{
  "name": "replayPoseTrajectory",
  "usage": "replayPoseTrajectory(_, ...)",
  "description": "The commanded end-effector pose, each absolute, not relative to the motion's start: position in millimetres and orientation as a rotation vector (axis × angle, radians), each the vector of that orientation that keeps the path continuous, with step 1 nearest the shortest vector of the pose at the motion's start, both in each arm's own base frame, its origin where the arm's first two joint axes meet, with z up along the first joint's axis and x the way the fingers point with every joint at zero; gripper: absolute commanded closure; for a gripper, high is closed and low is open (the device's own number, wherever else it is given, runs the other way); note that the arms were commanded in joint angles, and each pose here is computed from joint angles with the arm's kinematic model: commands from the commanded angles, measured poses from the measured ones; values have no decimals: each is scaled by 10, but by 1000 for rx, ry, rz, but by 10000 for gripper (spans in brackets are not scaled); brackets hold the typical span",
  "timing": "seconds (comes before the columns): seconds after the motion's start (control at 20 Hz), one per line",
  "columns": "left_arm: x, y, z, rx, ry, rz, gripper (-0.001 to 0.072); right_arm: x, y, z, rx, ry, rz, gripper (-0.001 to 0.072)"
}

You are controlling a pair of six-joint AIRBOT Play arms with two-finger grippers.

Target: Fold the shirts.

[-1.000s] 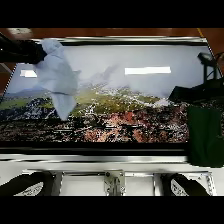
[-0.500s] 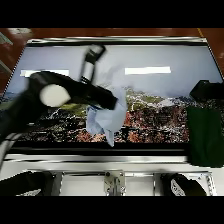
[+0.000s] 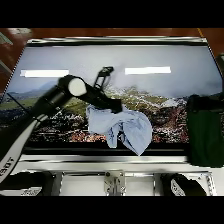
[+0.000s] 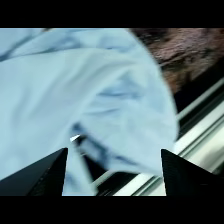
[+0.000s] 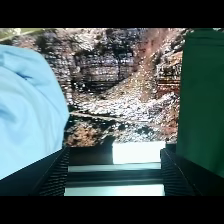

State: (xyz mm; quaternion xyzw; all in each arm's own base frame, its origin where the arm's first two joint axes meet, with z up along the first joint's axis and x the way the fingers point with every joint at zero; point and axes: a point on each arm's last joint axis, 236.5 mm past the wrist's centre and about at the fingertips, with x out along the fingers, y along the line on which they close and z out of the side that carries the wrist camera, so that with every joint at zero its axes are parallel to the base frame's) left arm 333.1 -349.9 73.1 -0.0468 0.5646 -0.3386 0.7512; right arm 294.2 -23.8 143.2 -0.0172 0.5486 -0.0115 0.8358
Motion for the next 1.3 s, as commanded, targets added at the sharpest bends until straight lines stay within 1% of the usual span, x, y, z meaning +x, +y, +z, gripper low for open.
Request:
replayPoseTrajectory(0.0, 3376, -2247, 601, -9, 1420, -542, -2, 2940, -307, 821, -55, 1242, -38, 35)
replayPoseTrajectory(0.05, 3337, -2010, 573, -49, 1449, -511, -2, 2904, -274, 637, -13, 1285, -23, 36)
replayPoseTrajectory(0.1, 3261, -1873, 527, -113, 1473, -501, -3, 2878, -224, 460, 66, 1324, 1, 35)
replayPoseTrajectory(0.2, 3073, -1771, 331, -236, 1517, -509, -3, 2896, -103, 225, 270, 1357, 63, 36)
replayPoseTrajectory(0.3, 2889, -1760, -15, -347, 1563, -496, -4, 2955, 11, 134, 486, 1357, 133, 36)
replayPoseTrajectory(0.35, 2797, -1778, -183, -382, 1591, -493, -4, 2963, 33, 107, 556, 1363, 157, 36)
replayPoseTrajectory(0.4, 2728, -1795, -349, -415, 1608, -478, -5, 2940, 35, 65, 593, 1384, 171, 35)
replayPoseTrajectory(0.55, 2767, -1905, -655, -551, 1576, -433, -13, 2880, -18, -66, 588, 1440, 165, 35)
replayPoseTrajectory(0.85, 3000, -2290, -904, -782, 1554, -498, -13, 2821, -21, -197, 600, 1504, 167, 34)
replayPoseTrajectory(0.9, 3014, -2326, -941, -812, 1559, -501, 30, 2807, -13, -217, 606, 1515, 170, 35)
replayPoseTrajectory(1.0, 3019, -2354, -986, -826, 1562, -514, 568, 2757, 58, -329, 641, 1530, 164, 35)
replayPoseTrajectory(1.1, 3023, -2346, -990, -817, 1560, -518, 670, 2581, 229, -574, 643, 1584, 171, 34)
replayPoseTrajectory(1.25, 3076, -2358, -927, -807, 1540, -537, 672, 2385, 550, -933, 604, 1615, 205, 34)
